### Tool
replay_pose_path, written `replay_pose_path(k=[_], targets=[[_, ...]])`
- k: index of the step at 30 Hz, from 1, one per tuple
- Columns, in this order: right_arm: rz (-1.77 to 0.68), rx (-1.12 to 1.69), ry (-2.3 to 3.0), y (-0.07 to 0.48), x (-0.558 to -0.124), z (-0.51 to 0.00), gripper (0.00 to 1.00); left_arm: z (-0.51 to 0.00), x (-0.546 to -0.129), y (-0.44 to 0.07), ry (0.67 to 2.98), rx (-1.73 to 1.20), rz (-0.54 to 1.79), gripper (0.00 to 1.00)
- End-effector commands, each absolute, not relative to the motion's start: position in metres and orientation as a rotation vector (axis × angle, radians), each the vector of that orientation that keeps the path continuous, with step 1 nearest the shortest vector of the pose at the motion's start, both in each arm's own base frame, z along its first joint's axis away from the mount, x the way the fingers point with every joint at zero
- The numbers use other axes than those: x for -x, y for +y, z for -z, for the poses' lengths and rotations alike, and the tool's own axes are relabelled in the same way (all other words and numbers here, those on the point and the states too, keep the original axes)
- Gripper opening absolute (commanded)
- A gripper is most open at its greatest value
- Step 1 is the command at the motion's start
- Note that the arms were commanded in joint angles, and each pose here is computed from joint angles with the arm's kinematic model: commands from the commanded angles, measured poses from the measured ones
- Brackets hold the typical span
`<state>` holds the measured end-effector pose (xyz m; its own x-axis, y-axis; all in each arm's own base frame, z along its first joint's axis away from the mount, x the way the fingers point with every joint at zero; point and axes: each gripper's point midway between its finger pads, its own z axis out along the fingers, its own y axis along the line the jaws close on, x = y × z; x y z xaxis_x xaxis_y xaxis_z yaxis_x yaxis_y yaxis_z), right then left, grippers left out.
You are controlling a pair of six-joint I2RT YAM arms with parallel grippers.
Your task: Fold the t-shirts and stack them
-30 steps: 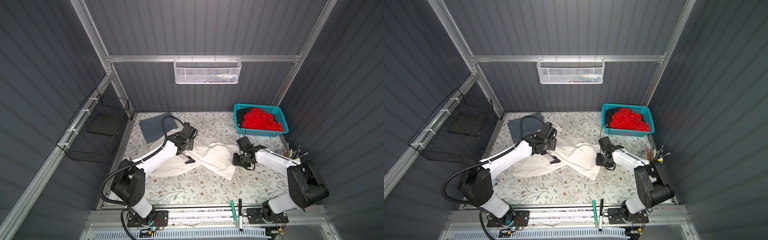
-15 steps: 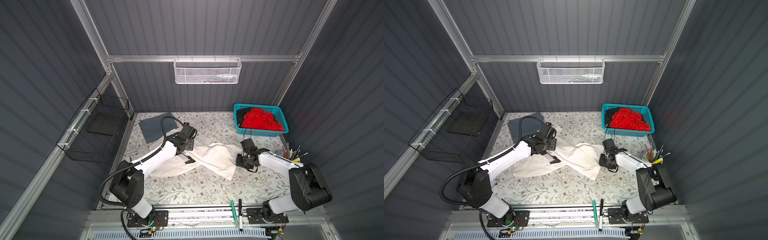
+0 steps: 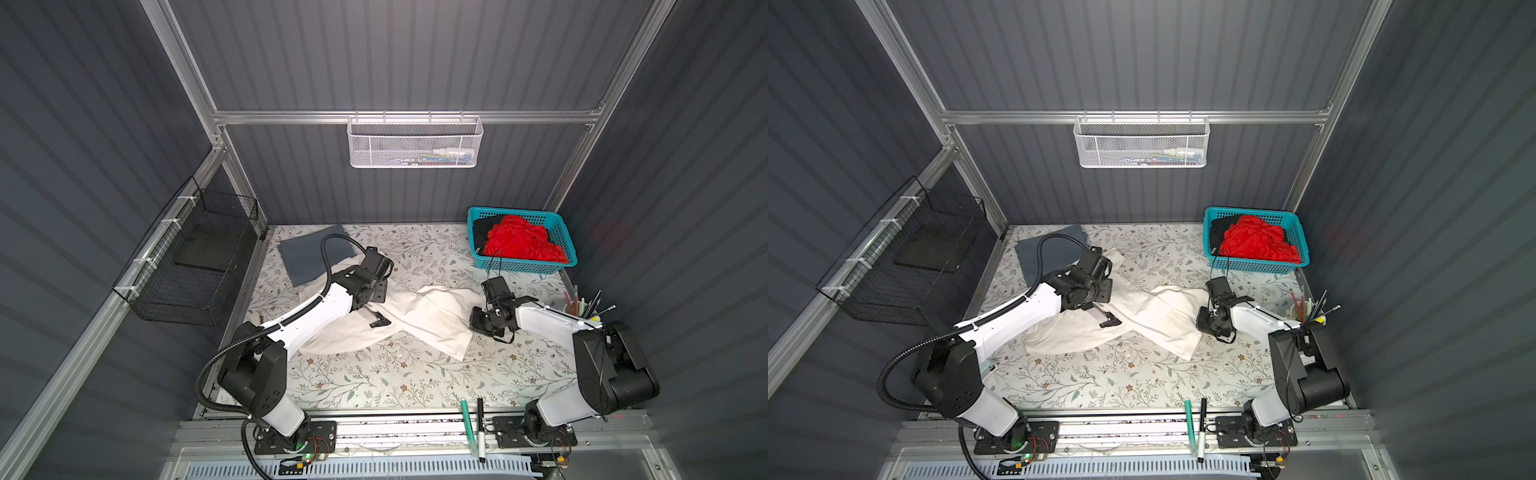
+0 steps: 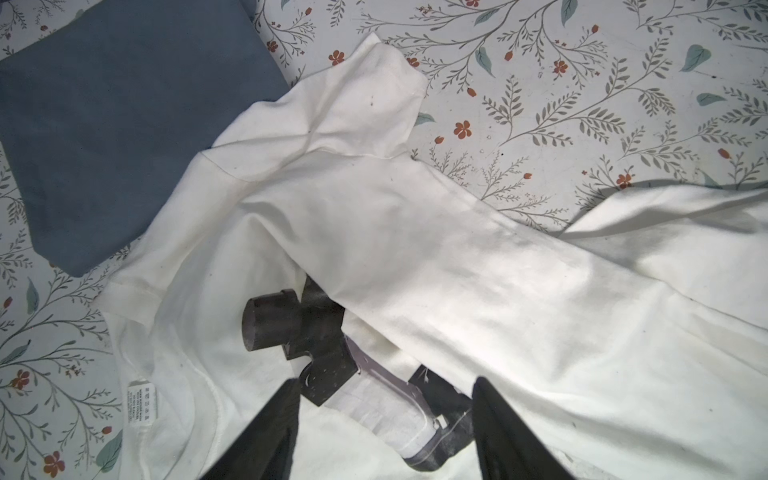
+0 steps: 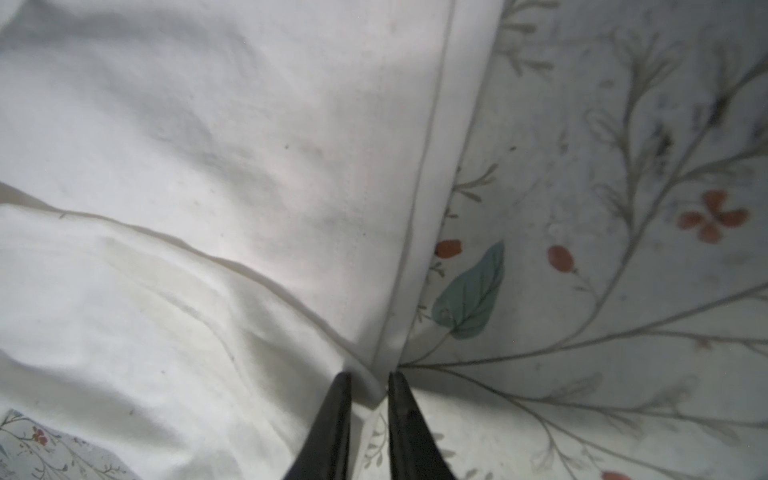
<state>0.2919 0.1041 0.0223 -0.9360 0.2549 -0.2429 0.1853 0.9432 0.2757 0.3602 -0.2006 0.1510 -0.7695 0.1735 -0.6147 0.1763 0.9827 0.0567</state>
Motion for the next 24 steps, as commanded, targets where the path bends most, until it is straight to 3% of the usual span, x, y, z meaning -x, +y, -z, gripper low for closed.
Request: replay_pose_path(k=[1, 9, 16, 24], targets=[[-0.360, -0.301, 2.816, 0.107, -0.297, -0.028, 0.16, -0.153, -0.356, -0.196, 2.474, -0.228, 0.023, 0.66], [-0.323, -0.271, 2.800, 0.104, -0.295, -0.046, 0.00, -0.153, -0.359, -0.203, 2.477, -0.237, 0.057, 0.66], [-0.347, -0.216, 2.722, 0.104, -0.298, -0.081, 0.00, -0.181, -0.385, -0.213, 2.401, -0.265, 0.015, 0.67], [-0.172, -0.556, 2.573, 0.012, -0.257, -0.148, 0.00, -0.211, -0.411, -0.220, 2.312, -0.226, 0.000, 0.67]])
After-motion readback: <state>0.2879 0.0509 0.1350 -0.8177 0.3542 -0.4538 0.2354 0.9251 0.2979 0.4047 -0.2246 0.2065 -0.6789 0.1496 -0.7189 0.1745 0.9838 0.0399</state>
